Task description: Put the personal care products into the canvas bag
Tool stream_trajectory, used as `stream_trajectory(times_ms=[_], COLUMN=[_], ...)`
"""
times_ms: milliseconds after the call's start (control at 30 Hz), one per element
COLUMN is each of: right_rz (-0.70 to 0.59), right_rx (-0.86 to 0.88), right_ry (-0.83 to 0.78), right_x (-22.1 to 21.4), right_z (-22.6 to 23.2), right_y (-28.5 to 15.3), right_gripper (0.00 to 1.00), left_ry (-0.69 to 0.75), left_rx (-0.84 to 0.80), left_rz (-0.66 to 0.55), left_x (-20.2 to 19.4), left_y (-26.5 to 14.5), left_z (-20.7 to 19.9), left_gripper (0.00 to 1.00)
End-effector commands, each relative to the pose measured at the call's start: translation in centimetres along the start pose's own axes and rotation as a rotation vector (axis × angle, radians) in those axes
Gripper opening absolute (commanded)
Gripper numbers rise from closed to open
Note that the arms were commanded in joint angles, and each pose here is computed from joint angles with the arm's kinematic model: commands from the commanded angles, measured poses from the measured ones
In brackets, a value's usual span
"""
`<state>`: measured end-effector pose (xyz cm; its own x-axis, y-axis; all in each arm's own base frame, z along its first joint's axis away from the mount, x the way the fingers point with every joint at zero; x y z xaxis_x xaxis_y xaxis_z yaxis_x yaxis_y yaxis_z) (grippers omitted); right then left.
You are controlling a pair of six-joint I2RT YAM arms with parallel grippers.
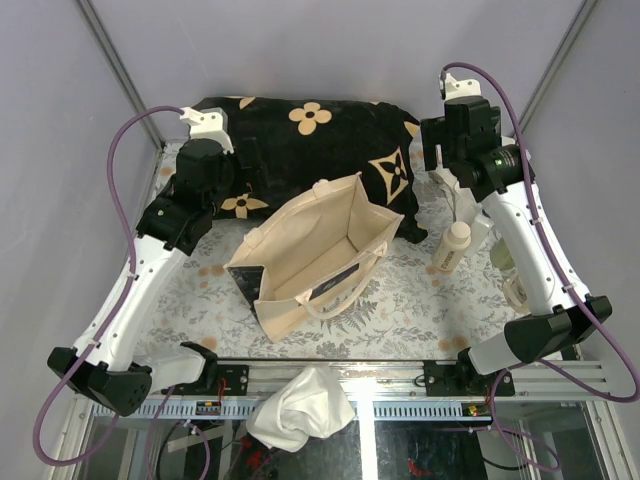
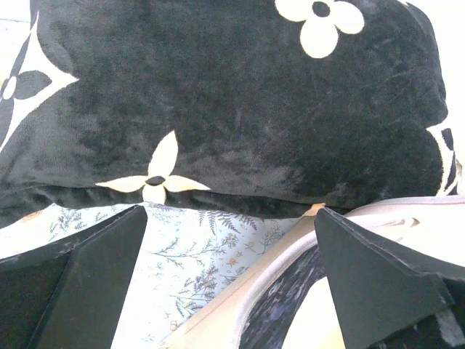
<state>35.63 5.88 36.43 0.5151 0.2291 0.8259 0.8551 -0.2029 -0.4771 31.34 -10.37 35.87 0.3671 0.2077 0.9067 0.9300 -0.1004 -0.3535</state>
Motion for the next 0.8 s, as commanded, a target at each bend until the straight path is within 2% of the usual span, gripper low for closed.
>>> stream_trajectory(times_ms=[0, 133, 300, 433, 500, 600, 767], right_rz=[-0.057, -0.048, -0.053, -0.049, -0.044, -0.017, 0.084], right_rx=[0.002, 0.003, -0.001, -0.027, -0.057, -0.085, -0.063], right_ry=[0.023, 0.022, 0.025, 0.026, 0.025, 0.022, 0.08], right_x=[1.6, 1.3, 1.4, 1.4, 1.5, 1.2, -0.2], right_z=[-0.5, -0.4, -0.4, -0.8, -1.3, -1.5, -1.9], right_y=[-0.7, -0.6, -0.6, -0.6, -0.8, -0.7, 0.3], right_gripper=[0.99, 0.99, 0.99, 0.99, 0.99, 0.99, 0.99], left_ry=[-0.01, 0.032, 0.078, 0.079, 0.089, 0.166, 0.213], left_rx=[0.018, -0.008, 0.068, 0.049, -0.017, -0.202, -0.271], left_rz=[-0.04, -0.036, -0.018, -0.015, -0.008, 0.073, 0.141], left_x=[0.8, 1.0, 0.9, 1.1, 1.3, 0.7, -1.0], left_y=[-0.2, -0.4, -0.1, -0.2, -0.4, -0.8, -0.8], left_z=[0.3, 0.1, 1.1, 0.8, -0.1, -2.4, -2.9], left_gripper=[1.0, 1.0, 1.0, 1.0, 1.0, 1.0, 1.0])
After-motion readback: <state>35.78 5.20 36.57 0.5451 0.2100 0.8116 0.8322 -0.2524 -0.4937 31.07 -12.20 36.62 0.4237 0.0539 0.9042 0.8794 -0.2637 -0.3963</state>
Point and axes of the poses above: each gripper's point midway between its finger pads, its own y axis out along the fingers, its own z axis along the line the jaws close on, x = y × z, the point moved 4 cm from there along -y, back along the fingers, and after that the axes turned 1 degree about -y, right-handed, at the moved point
